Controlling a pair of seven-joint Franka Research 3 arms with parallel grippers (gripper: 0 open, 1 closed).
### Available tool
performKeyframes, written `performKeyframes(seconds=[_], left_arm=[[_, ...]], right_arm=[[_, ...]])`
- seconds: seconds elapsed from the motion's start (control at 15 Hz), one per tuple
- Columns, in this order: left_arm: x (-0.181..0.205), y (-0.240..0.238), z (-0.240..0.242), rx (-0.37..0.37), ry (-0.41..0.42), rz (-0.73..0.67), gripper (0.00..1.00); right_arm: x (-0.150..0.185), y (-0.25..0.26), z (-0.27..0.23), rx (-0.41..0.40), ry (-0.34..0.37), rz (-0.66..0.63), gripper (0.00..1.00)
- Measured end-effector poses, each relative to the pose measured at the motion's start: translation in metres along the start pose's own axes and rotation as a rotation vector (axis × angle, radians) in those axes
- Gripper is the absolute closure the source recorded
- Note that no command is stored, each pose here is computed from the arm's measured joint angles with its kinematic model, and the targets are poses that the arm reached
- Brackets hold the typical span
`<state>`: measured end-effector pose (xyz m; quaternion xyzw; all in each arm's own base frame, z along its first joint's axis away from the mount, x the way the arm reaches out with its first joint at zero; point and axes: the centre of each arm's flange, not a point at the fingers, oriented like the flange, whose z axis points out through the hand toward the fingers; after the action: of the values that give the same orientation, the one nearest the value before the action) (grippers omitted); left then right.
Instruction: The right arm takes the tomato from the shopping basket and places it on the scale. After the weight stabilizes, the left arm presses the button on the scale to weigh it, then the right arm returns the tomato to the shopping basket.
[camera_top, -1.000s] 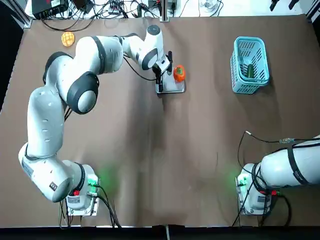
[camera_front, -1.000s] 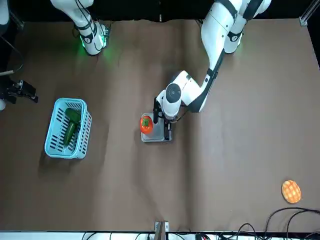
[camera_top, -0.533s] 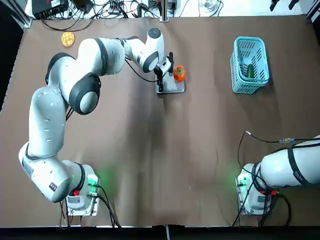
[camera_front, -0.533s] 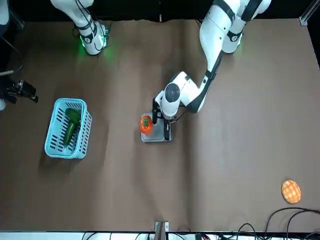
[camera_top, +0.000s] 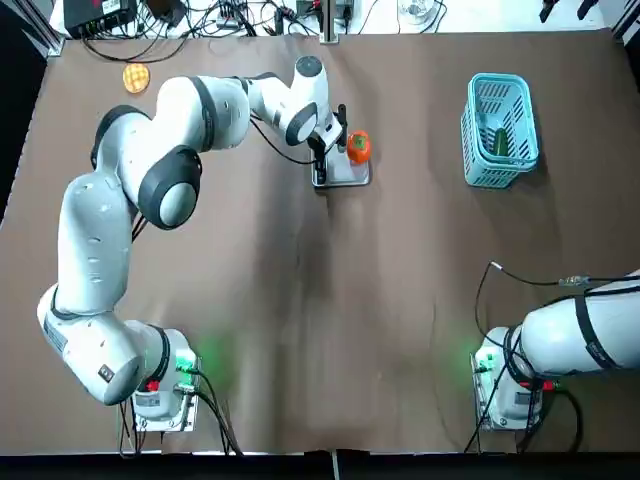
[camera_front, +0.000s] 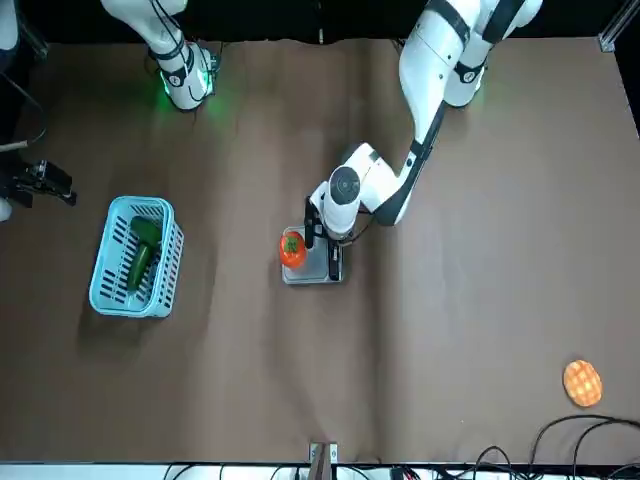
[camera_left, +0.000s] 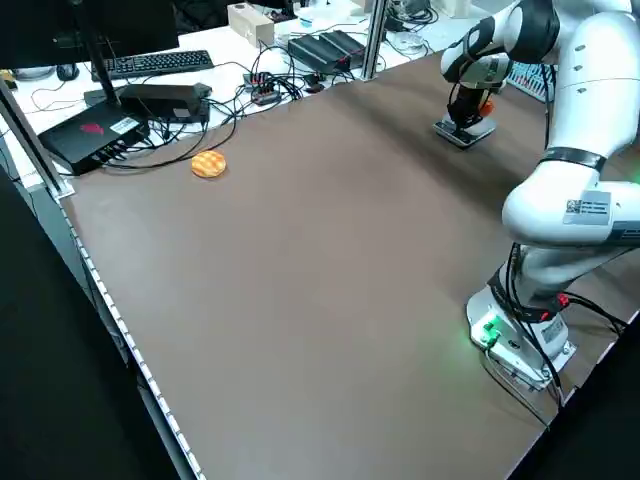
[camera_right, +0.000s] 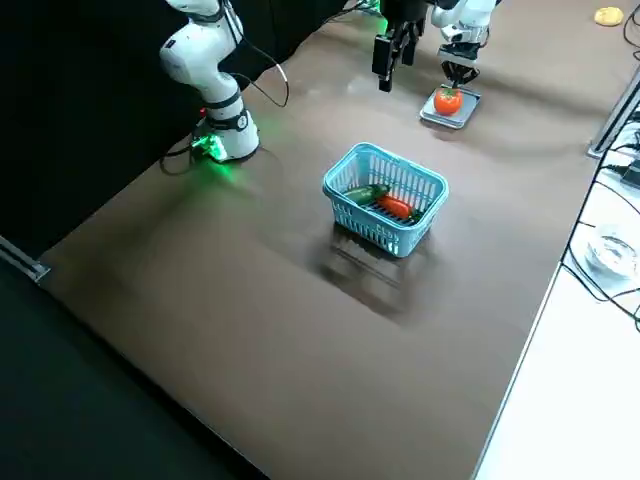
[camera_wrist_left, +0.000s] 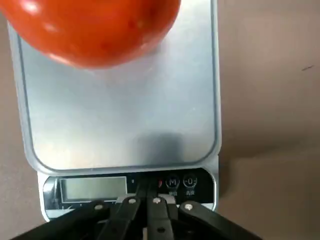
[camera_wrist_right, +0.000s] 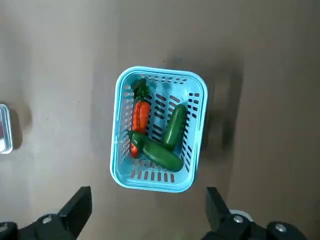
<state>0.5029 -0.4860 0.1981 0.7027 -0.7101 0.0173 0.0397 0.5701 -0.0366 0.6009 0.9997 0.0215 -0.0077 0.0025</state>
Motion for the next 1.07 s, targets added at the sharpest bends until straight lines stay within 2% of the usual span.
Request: performKeyframes(seconds=[0.73, 0.93, 1.07], left_arm=[[-0.005, -0.011, -0.011, 0.008, 0.000, -0.030, 0.99], [-0.016, -0.024, -0.050, 0.000, -0.018, -0.054, 0.99], [-0.030, -0.037, -0.092, 0.021, -0.012, -0.080, 0.99]], right_arm=[[0.000, 0.000, 0.000, 0.000, 0.000, 0.000, 0.00], [0.001, -0.007, 0.000, 0.005, 0.000, -0.012, 0.00], [0.004, -0.035, 0.004, 0.062, -0.002, -0.051, 0.00]])
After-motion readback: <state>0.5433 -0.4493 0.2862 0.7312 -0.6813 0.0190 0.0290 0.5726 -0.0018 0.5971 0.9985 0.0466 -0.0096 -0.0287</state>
